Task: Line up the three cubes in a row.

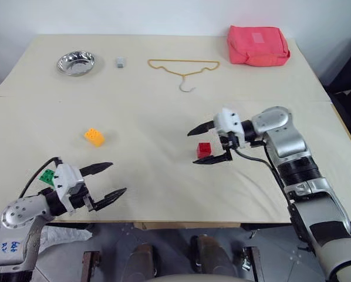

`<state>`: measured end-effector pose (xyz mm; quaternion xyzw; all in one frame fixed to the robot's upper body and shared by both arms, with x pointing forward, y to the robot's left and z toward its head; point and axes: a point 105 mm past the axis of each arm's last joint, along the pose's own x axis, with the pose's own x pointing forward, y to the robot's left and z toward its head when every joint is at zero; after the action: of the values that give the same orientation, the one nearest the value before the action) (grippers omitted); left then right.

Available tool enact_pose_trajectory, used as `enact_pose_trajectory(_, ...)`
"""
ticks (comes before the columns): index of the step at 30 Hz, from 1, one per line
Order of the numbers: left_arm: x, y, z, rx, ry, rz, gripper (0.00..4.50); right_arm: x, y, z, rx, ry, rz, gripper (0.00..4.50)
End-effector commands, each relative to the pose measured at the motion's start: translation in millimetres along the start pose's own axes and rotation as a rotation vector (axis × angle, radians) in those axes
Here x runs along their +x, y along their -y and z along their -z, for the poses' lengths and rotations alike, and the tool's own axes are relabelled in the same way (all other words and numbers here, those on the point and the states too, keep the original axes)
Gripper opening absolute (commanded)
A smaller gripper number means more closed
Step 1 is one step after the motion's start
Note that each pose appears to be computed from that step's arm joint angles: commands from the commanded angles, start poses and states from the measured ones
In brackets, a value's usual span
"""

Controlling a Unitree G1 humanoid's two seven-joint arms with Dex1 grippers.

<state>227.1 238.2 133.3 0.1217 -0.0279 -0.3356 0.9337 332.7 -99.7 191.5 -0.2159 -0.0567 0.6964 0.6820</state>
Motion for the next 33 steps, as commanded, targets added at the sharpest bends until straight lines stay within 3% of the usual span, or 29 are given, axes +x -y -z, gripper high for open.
enact_pose_trajectory(1, -37, -9, -12, 0.023, 0.025, -0.185, 4.50, -16, -9, -8, -0.039, 0.089, 0.028, 4.46)
enact_pose_trajectory(7, -106, -5, -2, -0.072, -0.032, -0.438, 4.50, -27, -29, 13, 0.005, 0.110, 0.100, 4.46)
enact_pose_trajectory(13, -174, -2, 32, -0.177, -0.135, -0.669, 4.50, -14, -35, 3, -0.004, 0.202, 0.108, 4.46)
enact_pose_trajectory(16, -191, -6, 43, -0.215, -0.152, -0.733, 4.50, -8, -41, 5, -0.004, 0.202, 0.086, 4.46)
enact_pose_trajectory(19, -189, -12, 44, -0.209, -0.153, -0.709, 4.50, -5, -46, 4, -0.009, 0.214, 0.069, 4.46)
enact_pose_trajectory(25, -154, -26, 32, -0.189, -0.104, -0.574, 4.50, -3, -53, -5, -0.008, 0.247, 0.032, 4.46)
enact_pose_trajectory(30, -128, -45, 31, -0.173, -0.144, -0.470, 4.50, 7, -61, -24, 0.051, 0.321, -0.020, 4.46)
enact_pose_trajectory(33, -116, -57, 41, -0.182, -0.199, -0.445, 4.50, 12, -65, -22, 0.064, 0.317, -0.015, 4.46)
